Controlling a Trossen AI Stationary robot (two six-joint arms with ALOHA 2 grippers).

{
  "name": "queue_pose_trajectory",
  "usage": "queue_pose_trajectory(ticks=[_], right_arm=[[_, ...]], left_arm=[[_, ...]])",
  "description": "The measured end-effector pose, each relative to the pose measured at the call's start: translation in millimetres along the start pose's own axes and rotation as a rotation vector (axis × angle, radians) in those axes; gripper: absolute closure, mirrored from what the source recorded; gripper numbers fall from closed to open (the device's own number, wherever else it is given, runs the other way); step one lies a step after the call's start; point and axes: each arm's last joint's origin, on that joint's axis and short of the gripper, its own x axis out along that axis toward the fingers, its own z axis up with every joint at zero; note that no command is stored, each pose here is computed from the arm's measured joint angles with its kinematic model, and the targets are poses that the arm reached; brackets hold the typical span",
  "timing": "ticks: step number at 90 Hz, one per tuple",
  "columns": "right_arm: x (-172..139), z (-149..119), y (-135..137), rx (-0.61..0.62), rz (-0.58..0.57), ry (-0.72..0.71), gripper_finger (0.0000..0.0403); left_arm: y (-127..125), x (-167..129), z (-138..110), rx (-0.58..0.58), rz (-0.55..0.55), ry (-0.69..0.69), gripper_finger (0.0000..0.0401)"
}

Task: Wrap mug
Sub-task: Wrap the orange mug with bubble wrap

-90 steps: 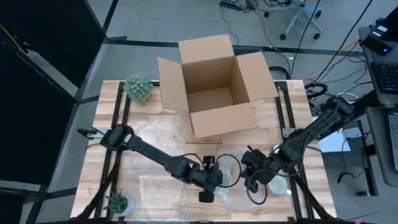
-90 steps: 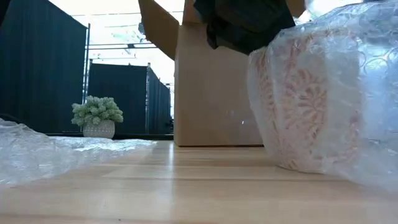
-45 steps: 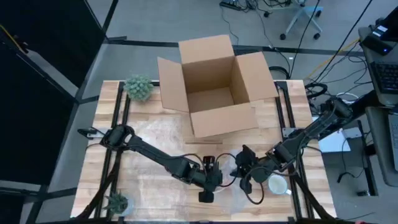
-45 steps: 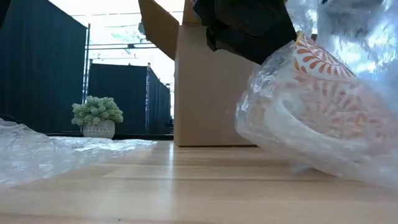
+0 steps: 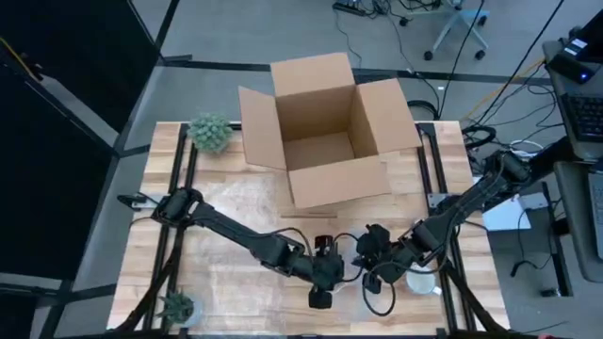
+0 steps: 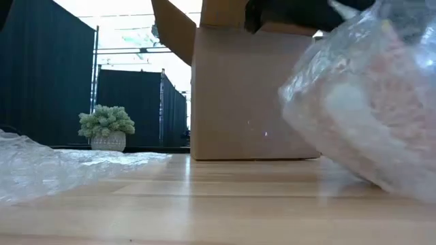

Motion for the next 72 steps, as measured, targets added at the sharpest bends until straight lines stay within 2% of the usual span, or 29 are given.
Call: queue_pose_trajectory(ticks=[22,59,72], right_arm=[[-4.3,-15.7,1.9,-0.002,-0.075,-0.011,0.0403],[25.3,-46.1,7.1,0.031,-0.209,0.056,0.0403],[40.8,-52.6,12.2,0.042,-0.207,0.051,0.0403]], left_arm=[[24.1,9.4,2.8,-0.060,-0.012,0.008,0.0255],[15.2,23.8,-3.2,-0.060,-0.082,-0.004,0.0255],[14.5,26.8,-3.7,-0.061,-0.097,-0.011,0.0255]])
